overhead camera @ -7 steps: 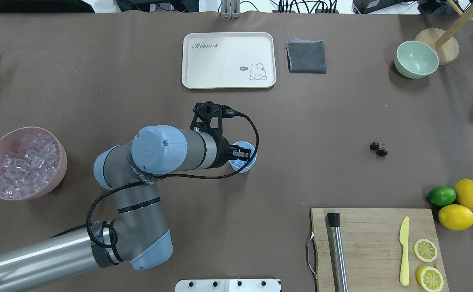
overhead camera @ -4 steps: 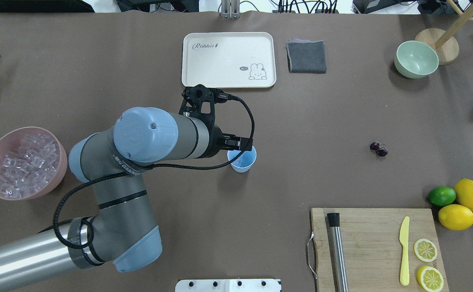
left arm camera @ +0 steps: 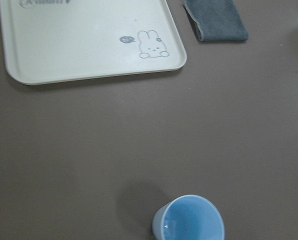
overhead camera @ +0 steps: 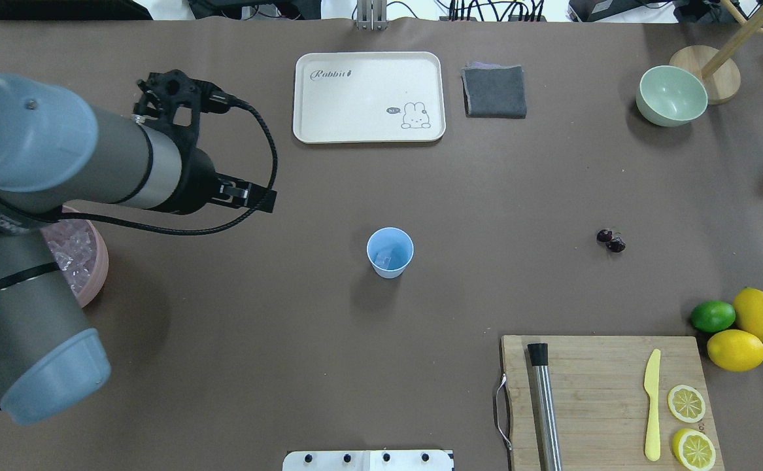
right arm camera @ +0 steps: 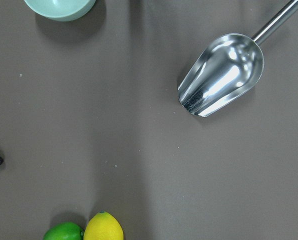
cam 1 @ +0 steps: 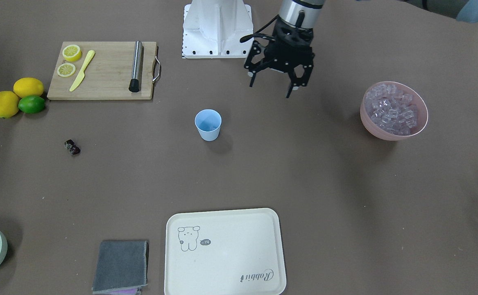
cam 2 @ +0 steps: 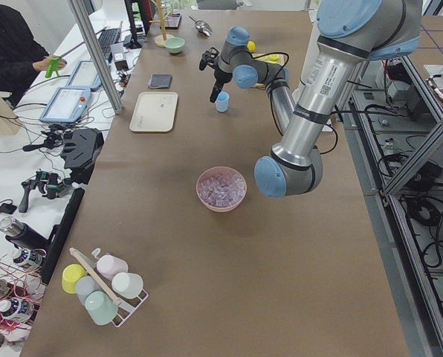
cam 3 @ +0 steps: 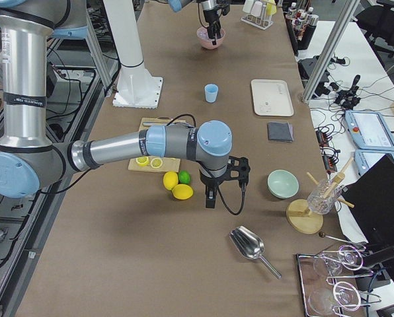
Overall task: Put ice and cherries in cup
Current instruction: 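Move the left gripper back over the pink bowl of ice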
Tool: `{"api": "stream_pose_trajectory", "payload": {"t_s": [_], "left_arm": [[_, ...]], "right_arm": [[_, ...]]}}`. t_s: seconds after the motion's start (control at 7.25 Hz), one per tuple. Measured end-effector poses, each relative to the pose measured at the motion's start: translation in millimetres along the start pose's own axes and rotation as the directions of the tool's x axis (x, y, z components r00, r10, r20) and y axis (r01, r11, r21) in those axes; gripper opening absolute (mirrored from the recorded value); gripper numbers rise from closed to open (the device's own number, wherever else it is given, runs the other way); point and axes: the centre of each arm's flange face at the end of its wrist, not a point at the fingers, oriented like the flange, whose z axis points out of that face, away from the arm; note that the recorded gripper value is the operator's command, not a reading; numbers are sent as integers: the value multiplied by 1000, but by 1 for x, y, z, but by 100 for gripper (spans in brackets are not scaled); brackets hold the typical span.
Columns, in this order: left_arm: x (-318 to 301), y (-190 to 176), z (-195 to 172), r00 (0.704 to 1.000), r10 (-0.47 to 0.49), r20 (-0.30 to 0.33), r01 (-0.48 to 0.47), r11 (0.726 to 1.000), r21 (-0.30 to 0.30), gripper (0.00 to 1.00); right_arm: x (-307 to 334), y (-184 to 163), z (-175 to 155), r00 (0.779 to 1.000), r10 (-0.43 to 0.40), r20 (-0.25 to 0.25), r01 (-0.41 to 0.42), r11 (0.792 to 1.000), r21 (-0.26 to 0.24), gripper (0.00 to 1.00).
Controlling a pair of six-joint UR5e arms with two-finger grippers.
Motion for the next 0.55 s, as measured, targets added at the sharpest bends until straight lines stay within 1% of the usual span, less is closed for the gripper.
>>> {"api": "stream_pose_trajectory", "payload": {"t_s": [0.28, 0.55], "left_arm": [[-42, 14, 1, 998, 56, 28, -54, 997, -58, 97], [-68, 34, 4, 992, 120, 25, -116, 986, -121, 97]], "right_arm": [[-2, 0, 2, 1000, -1, 10, 1, 1000, -4, 100], [-3, -1, 3, 1000, -1, 21, 2, 1000, -5, 100]]}}
